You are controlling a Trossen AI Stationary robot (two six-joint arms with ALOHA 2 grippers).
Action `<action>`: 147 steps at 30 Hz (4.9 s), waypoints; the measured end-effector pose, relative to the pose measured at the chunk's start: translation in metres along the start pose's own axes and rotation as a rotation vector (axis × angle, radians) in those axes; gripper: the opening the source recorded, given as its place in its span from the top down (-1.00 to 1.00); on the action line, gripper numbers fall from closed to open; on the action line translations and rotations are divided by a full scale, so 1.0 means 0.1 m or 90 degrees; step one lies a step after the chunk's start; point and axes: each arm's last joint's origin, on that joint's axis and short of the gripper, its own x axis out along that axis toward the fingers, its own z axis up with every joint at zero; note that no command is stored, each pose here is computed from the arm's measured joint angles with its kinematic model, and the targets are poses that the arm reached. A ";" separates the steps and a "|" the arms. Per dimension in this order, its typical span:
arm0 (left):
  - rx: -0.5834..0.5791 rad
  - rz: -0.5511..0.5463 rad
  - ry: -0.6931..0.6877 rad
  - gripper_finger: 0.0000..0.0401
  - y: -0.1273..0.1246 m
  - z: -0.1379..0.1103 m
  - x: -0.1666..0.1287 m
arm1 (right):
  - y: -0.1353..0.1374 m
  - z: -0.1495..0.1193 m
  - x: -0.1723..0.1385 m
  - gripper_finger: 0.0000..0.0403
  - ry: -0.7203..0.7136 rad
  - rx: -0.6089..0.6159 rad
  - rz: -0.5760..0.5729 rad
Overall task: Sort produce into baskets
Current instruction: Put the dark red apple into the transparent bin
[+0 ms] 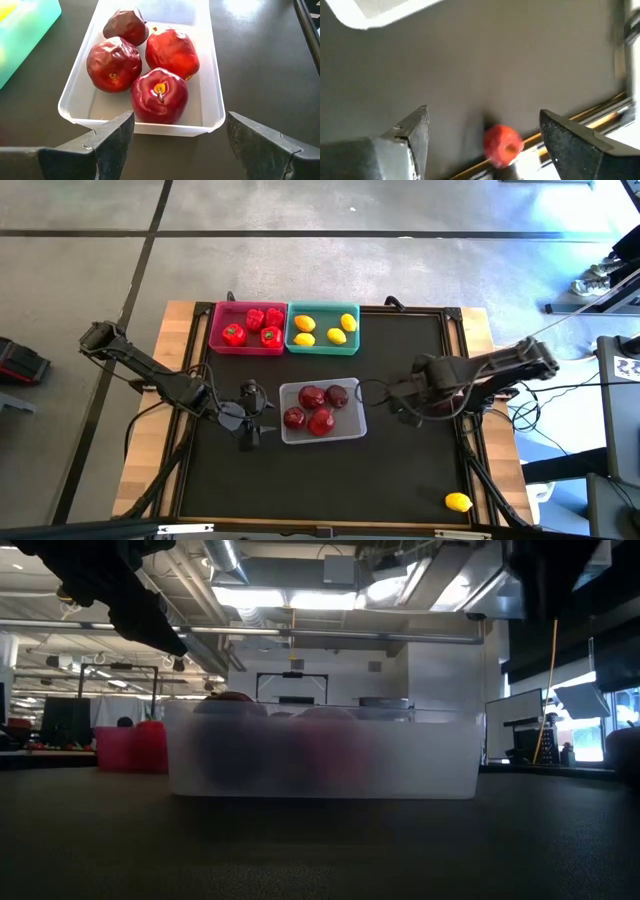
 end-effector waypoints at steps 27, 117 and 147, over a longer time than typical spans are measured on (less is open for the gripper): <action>-0.018 0.014 -0.002 -0.53 0.05 0.03 0.02 | -0.63 -0.54 0.66 -0.47 0.157 0.177 -0.024; 0.033 0.020 -0.004 -0.53 0.06 0.03 0.02 | -0.20 -0.50 1.22 -0.86 0.346 0.272 0.128; 0.046 0.030 -0.016 -0.53 0.10 0.07 0.04 | -0.17 -0.41 1.21 0.60 0.232 0.250 0.196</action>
